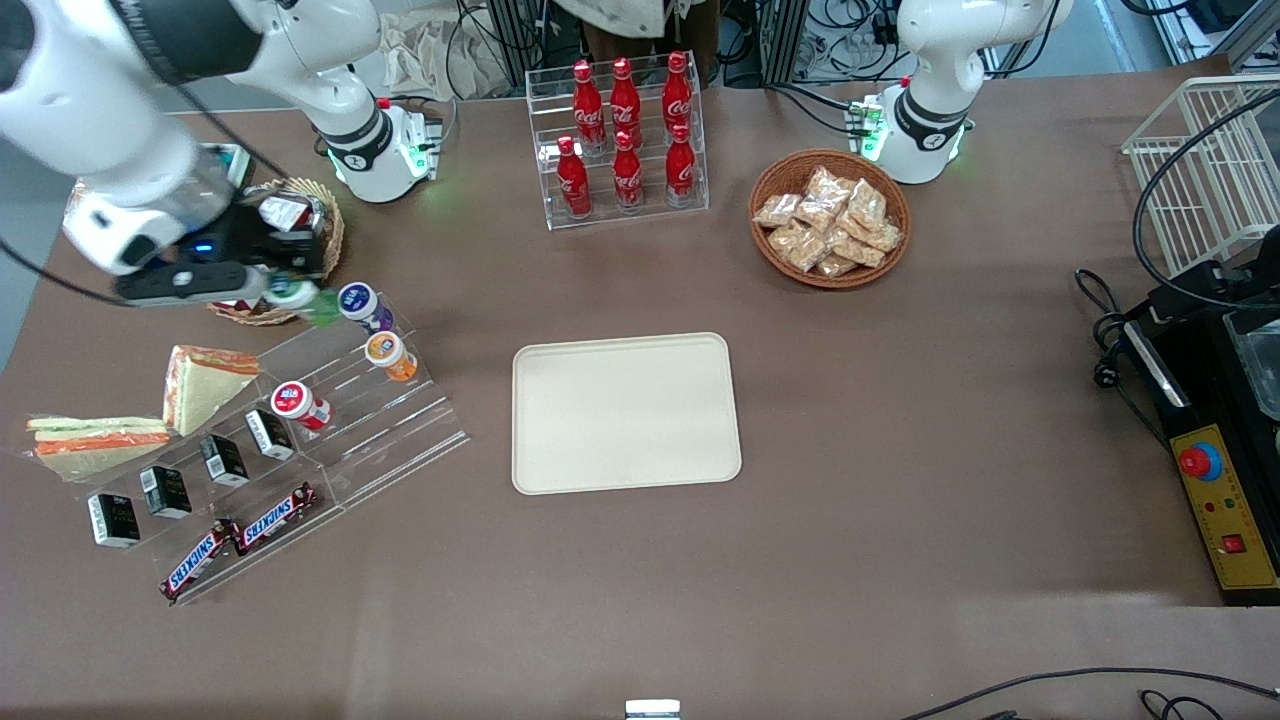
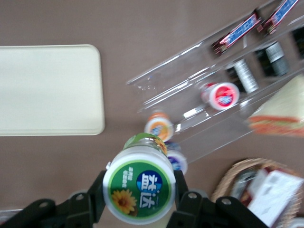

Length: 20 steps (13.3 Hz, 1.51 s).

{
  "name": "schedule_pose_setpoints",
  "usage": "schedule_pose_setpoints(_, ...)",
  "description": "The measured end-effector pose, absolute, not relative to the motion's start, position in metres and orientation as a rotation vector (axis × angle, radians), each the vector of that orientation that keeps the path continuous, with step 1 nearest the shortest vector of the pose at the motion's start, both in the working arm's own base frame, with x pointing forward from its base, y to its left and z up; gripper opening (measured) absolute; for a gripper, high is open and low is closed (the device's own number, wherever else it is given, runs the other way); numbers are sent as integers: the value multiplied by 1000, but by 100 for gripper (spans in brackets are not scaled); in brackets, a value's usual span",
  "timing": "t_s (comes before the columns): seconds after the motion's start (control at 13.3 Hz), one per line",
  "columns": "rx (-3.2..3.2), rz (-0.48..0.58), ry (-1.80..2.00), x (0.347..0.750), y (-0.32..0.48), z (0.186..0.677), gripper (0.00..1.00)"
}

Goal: Place green gum on tray
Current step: 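Carry the green gum bottle over the cream tray and lower it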

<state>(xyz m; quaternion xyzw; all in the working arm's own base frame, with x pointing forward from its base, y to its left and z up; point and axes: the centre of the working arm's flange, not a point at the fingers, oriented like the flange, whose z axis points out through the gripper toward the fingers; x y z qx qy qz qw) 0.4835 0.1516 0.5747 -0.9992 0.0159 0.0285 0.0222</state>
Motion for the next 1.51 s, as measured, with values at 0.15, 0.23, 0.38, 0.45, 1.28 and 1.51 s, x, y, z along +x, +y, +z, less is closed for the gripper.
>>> schedule_pose_setpoints(0.15, -3063, 145, 208, 480, 199, 562, 59)
schedule_pose_setpoints(0.23, -3054, 143, 266, 481, 222, 556, 59)
schedule_pose_setpoints(0.38, -3044, 115, 340, 486, 263, 535, 59)
schedule_pose_setpoints(0.45, -3040, 105, 378, 489, 282, 519, 59)
schedule_pose_setpoints(1.28, -3008, -49, 455, 474, 340, 288, 59)
schedule_pose_setpoints(1.51, -3016, -55, 444, 461, 338, 259, 59)
